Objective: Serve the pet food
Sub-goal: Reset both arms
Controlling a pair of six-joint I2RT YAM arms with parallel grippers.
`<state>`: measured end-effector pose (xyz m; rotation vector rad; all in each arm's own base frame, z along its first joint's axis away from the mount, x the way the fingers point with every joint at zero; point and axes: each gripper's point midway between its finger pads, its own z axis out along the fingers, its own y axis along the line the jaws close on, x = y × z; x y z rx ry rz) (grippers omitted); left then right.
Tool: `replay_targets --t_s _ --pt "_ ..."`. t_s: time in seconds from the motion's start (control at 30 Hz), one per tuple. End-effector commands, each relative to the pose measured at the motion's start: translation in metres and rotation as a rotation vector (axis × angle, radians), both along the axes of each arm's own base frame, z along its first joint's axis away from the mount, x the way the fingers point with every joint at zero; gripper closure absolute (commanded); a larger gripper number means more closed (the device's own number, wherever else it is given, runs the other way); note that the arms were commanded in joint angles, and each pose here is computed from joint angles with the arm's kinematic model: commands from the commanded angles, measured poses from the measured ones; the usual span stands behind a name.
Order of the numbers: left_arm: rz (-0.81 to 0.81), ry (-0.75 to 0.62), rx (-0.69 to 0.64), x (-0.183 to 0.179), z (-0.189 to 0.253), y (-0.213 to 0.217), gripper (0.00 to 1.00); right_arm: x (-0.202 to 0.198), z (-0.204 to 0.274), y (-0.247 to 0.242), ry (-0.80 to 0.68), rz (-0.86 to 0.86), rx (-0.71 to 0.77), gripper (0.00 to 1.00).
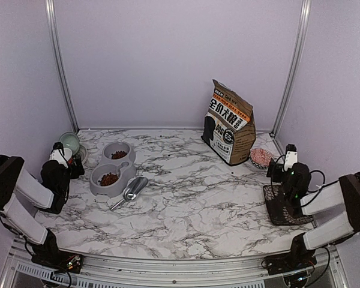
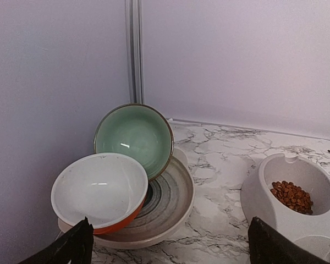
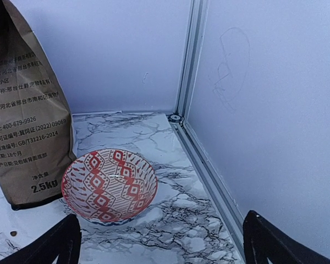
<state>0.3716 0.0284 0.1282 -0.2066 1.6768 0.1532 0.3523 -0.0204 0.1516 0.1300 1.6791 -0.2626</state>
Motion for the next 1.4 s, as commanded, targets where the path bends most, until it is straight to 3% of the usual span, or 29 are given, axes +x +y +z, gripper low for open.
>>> replay_targets --t_s 0.0,0.13,0.3,1.37 --pt "0.001 0.008 0.007 0.002 0.000 0.001 0.01 0.018 0.012 0.001 -0.098 0.031 -0.013 0.00" --pt "0.000 0.009 0.007 0.002 0.000 0.001 0.01 0.032 0.002 0.001 -0.081 0.035 -0.027 0.00" --pt "0.001 0.008 0.007 0.002 0.000 0.001 0.01 0.029 -0.005 0.012 -0.094 0.167 -0.018 0.00" --pt "0.001 0.009 0.008 0.002 0.000 0.001 0.01 0.029 -0.006 0.012 -0.088 0.169 -0.017 0.00"
